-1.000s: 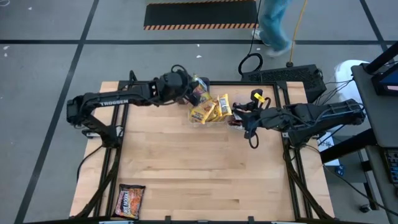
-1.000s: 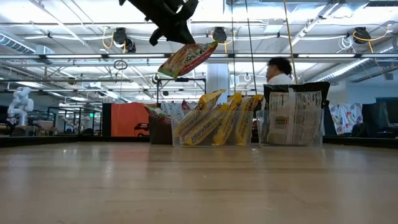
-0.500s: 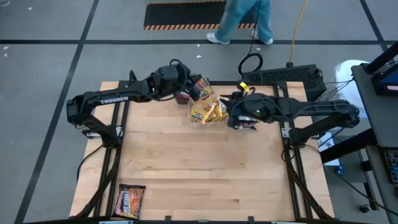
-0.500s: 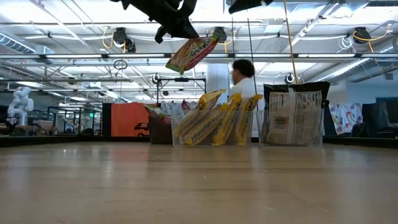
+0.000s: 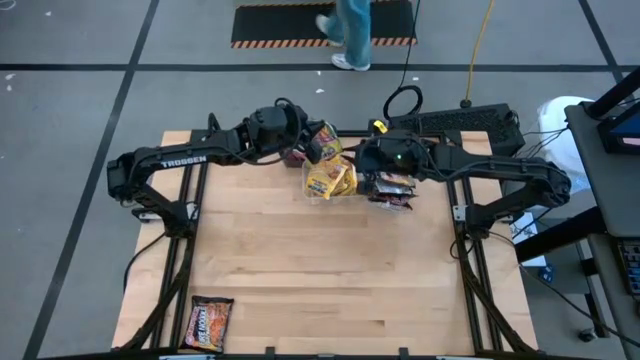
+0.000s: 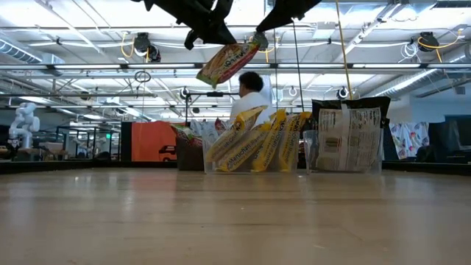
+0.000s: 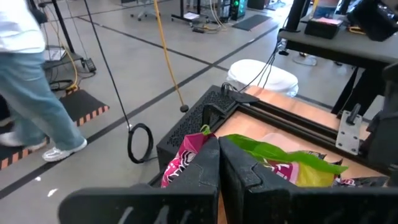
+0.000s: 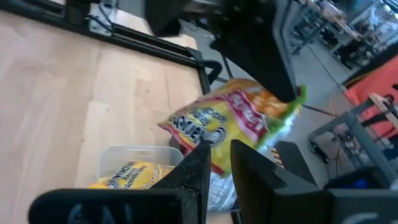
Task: Sort Maruchan noodles
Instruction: Put the green noodle pack into the black bin
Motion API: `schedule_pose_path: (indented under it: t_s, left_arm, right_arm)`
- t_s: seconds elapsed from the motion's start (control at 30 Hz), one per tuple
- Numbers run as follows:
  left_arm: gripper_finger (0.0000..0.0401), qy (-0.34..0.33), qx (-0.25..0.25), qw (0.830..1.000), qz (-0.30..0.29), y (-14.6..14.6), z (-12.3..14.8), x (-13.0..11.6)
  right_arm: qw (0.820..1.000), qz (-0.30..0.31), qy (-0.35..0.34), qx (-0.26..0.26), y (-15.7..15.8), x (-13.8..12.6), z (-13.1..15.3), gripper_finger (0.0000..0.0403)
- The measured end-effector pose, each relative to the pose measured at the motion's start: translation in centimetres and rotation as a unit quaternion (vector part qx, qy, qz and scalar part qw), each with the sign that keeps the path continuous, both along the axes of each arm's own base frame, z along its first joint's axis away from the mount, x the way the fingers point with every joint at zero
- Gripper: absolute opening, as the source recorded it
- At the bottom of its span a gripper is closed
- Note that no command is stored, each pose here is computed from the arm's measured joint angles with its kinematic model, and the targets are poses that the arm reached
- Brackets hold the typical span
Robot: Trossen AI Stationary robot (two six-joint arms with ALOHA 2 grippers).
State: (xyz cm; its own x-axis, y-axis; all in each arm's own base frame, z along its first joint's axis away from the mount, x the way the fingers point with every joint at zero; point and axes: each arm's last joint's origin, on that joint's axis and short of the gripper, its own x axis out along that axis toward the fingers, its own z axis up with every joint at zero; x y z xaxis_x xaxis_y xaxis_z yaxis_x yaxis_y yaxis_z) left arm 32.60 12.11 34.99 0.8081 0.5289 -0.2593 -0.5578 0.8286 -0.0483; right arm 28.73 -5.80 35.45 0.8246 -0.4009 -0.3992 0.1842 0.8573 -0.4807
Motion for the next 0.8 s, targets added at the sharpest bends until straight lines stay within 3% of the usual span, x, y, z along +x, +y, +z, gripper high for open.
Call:
schedule_pose_path:
  t_s: [0.3, 0.47, 0.8]
  left_arm:
    - [0.0, -0.004, 0.007, 1.0, -0.001, 0.0, 0.1, 0.0]
    - [0.0, 0.0, 0.014, 1.0, -0.003, 0.0, 0.1, 0.0]
    - [0.0, -0.01, 0.025, 1.0, -0.014, -0.6, 0.4, 0.3]
  right_arm:
    - [0.998, -0.04, -0.02, 0.036, -1.3, -0.3, 0.0, 0.0059]
    - [0.997, -0.009, -0.026, 0.069, -1.7, -0.3, 0.0, 0.0059]
    - [0.996, -0.026, -0.006, 0.085, -2.4, 0.8, -1.5, 0.0059]
